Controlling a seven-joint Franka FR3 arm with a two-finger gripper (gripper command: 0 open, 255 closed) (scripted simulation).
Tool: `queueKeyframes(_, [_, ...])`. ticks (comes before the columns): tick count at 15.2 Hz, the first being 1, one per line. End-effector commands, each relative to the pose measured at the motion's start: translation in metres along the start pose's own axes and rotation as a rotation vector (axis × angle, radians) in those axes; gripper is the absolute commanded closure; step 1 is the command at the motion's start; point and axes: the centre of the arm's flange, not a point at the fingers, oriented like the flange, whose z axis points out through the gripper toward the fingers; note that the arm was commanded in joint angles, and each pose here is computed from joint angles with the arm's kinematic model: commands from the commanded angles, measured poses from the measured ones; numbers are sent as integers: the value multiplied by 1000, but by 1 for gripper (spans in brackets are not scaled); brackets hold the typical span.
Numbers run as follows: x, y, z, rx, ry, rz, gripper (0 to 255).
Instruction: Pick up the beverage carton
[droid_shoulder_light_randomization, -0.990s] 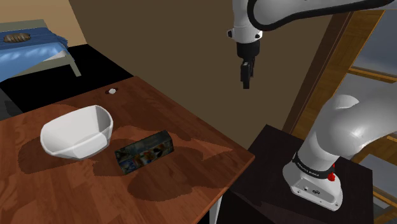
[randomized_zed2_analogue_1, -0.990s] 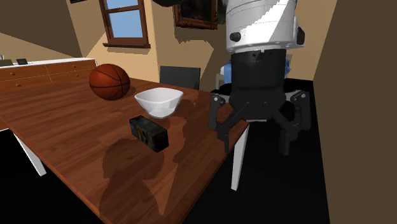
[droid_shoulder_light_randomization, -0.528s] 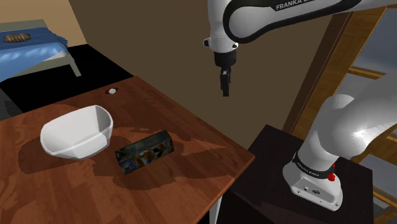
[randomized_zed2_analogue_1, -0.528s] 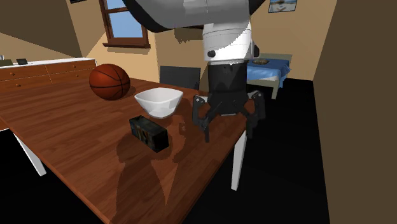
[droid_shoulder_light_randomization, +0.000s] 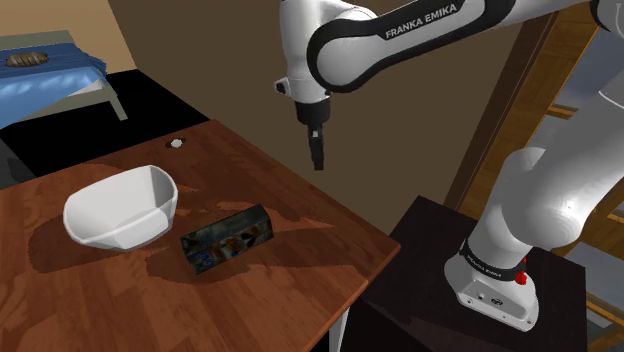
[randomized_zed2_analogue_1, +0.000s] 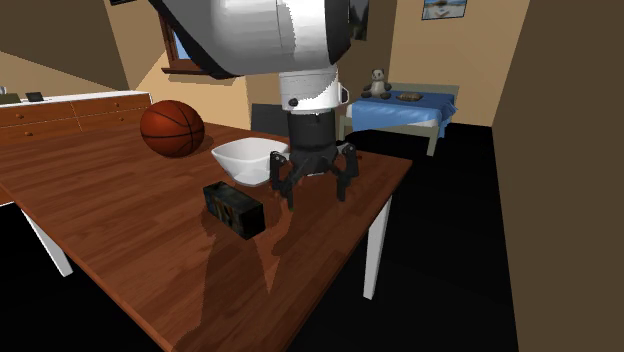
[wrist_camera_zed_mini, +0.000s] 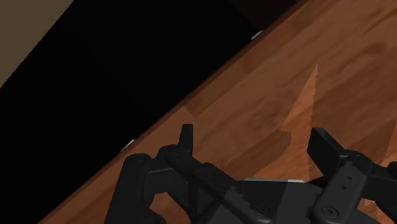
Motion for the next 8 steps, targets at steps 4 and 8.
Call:
queueKeyframes(4, [52, -30, 9, -1, 36, -141, 0])
queueKeyframes(8, [90, -60, 15, -1, 64, -252, 0])
